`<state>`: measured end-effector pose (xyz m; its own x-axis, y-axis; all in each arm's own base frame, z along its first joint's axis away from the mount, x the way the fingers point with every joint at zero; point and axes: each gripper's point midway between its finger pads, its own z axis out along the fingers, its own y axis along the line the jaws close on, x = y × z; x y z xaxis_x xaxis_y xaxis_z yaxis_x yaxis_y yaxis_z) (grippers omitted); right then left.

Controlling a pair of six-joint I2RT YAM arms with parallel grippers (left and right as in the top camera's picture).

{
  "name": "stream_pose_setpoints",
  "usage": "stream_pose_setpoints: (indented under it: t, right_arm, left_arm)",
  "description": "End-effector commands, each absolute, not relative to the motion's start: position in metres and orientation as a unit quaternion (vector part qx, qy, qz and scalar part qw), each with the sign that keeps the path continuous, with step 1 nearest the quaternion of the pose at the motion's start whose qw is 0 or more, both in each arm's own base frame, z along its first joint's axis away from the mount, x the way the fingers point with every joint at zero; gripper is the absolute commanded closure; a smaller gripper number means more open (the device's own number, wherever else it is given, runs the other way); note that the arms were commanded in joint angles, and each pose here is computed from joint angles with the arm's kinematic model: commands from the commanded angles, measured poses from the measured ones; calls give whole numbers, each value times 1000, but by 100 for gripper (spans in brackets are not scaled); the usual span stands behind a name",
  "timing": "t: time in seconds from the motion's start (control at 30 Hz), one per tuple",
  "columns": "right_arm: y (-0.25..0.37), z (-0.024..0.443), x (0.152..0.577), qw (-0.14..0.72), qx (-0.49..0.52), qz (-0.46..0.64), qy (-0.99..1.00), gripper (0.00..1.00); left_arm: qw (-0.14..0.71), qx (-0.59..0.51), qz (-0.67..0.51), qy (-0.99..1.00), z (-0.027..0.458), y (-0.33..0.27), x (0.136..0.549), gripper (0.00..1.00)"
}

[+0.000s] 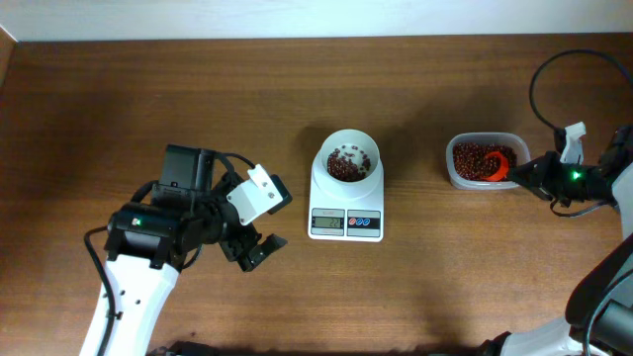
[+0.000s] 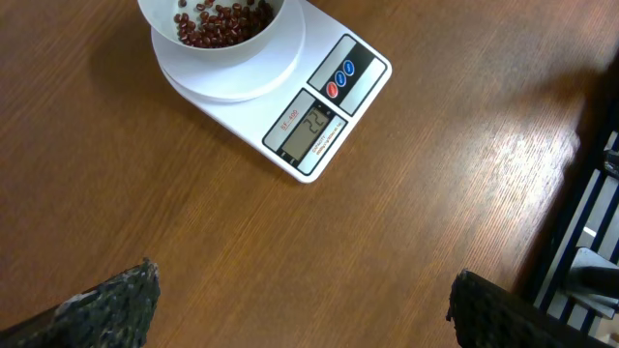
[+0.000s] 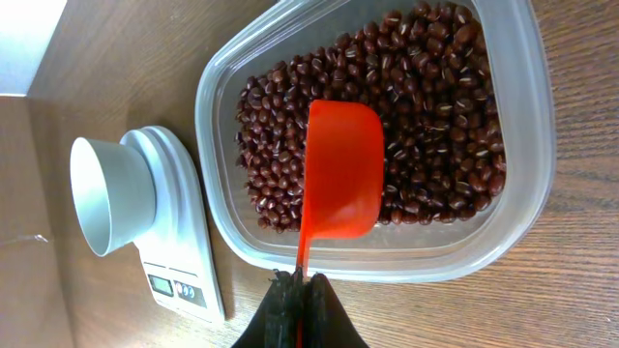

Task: Scoop and weigh 50g on scale

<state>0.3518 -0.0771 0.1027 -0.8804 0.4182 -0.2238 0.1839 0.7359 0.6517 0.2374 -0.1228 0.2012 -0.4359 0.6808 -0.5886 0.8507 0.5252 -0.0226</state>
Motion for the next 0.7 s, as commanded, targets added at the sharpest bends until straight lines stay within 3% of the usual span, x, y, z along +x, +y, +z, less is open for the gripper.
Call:
stream_pose_setpoints:
  t: [0.0, 0.53, 0.67]
  right_arm:
    - [-75, 105, 353, 187, 154, 335, 911, 96]
    - [-98, 124, 349, 230, 186, 387, 873, 96]
    - [-101, 124, 350, 253, 144, 371, 882, 96]
  left_arm:
    - [278, 468, -156, 824, 209, -123, 241, 1]
    - [278, 468, -156, 824, 209, -123, 241, 1]
    - [278, 468, -156, 824, 209, -123, 241, 1]
